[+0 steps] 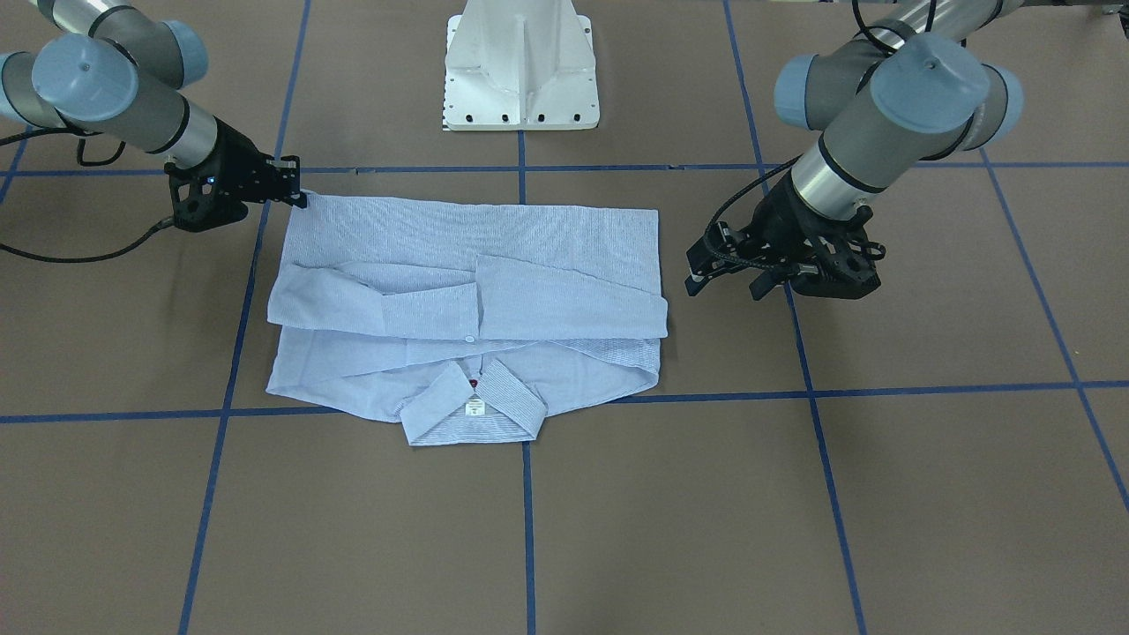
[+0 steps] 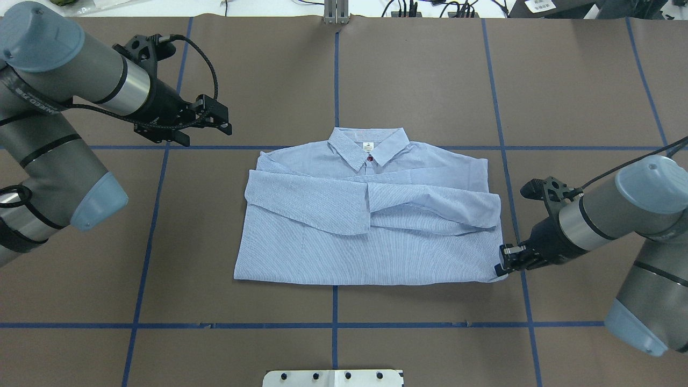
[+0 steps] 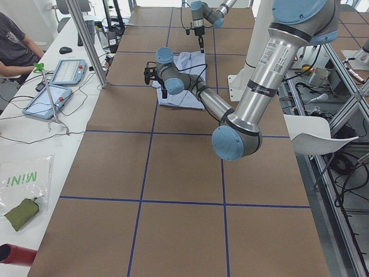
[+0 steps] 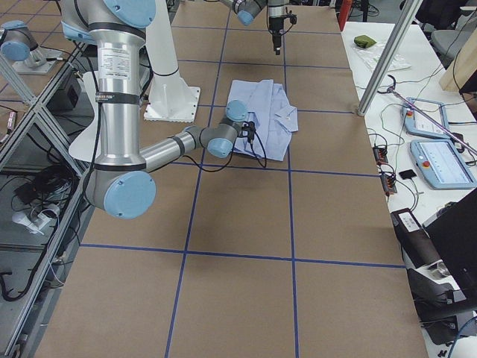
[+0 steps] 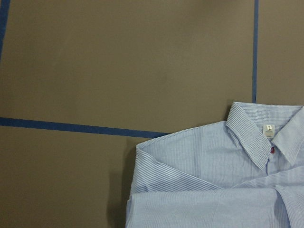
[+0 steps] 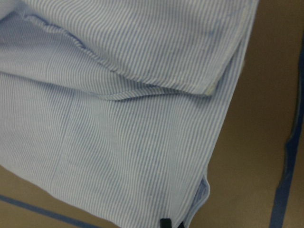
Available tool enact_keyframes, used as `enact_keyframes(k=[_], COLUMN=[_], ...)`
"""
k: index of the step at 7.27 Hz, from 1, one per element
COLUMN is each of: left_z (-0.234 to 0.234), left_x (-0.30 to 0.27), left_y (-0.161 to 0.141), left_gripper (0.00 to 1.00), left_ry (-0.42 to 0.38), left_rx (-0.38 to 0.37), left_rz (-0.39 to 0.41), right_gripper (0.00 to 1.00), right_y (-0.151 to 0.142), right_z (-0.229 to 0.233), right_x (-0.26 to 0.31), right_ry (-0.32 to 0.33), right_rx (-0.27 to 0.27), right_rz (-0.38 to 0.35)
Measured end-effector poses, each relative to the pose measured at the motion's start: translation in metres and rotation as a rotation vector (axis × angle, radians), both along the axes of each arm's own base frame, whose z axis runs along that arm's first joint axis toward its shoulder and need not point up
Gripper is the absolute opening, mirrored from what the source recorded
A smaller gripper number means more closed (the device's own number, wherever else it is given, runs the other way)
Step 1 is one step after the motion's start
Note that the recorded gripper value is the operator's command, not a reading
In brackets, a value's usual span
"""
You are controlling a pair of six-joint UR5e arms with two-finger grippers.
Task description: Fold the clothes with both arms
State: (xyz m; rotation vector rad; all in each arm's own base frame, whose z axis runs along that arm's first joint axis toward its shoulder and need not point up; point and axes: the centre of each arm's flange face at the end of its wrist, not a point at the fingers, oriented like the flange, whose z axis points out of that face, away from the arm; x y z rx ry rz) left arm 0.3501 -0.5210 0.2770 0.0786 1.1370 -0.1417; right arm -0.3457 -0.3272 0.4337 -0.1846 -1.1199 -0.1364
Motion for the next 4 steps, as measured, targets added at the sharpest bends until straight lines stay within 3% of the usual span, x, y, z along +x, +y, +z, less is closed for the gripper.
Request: enact_keyframes(k=[2,4], left_z=[-0.004,-0.007], left_x=[-0.001,-0.002], left_y=[0.001,0.002], left_gripper=[1.00,1.00], left_ry=[0.005,0.008], left_rx=[0.007,0.012], left_rz=[0.000,-0.002], right_gripper=[0.00,0.00], right_y=[0.046,0.088], right_z=[0.004,0.013], right_x=[0.008,0.030], right_ry=[-0.014,-0.032], right_rx=[-0.070,-0.176], right_rz=[-0.141,-0.301])
